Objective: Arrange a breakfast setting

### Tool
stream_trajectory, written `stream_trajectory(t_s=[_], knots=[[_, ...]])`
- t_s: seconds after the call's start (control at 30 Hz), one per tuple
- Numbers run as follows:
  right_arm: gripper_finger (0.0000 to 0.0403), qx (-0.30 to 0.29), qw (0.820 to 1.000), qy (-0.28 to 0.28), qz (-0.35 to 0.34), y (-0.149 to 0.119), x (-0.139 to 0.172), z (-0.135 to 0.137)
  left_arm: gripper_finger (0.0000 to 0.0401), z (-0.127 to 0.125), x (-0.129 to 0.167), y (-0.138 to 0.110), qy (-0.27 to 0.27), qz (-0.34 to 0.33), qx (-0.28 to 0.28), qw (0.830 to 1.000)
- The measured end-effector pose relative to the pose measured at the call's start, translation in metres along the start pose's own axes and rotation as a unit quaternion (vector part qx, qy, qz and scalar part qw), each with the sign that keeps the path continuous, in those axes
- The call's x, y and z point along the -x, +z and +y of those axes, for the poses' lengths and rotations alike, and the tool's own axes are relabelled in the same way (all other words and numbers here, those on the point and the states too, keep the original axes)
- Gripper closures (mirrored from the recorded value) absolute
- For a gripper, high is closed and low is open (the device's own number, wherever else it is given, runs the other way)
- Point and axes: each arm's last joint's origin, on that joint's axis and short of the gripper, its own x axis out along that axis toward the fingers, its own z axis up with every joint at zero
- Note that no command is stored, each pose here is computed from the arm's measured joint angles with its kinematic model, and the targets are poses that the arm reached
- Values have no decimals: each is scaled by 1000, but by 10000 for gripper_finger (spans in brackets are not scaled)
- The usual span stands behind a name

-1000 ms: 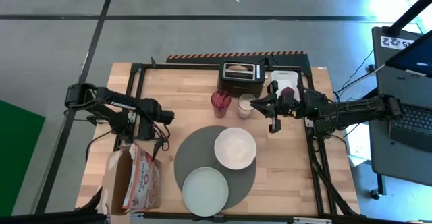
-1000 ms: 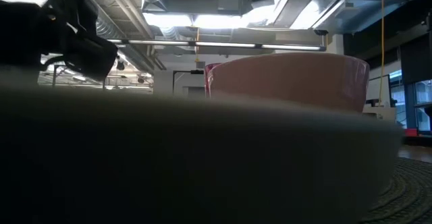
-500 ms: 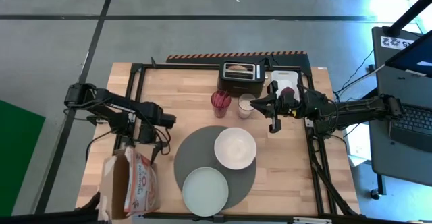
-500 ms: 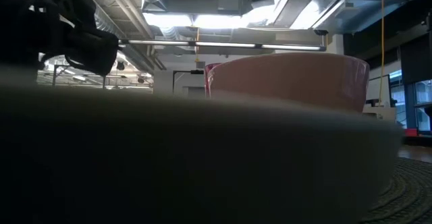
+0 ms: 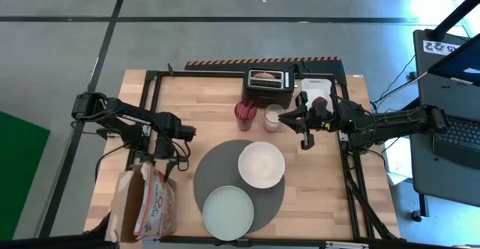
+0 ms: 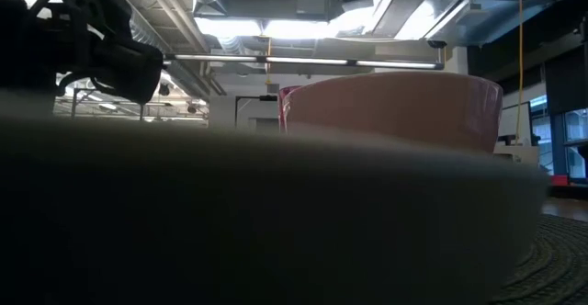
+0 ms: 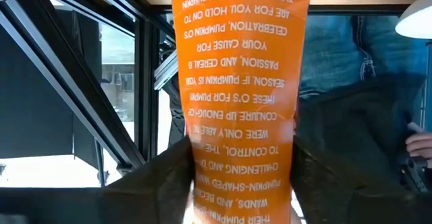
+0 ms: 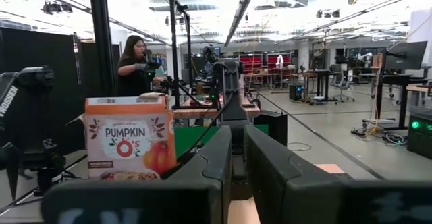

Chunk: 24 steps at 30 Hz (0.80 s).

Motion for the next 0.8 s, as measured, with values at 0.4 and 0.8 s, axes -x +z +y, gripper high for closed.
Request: stream_trajectory(t_s=[0.4, 0.8], knots=[[356, -1, 1000, 9, 0, 0, 0, 1, 282, 0, 21, 7, -61, -12, -6, 998], [356, -5, 1000, 22, 0, 0, 0, 1, 282, 5, 51, 16, -150, -28, -3, 988]])
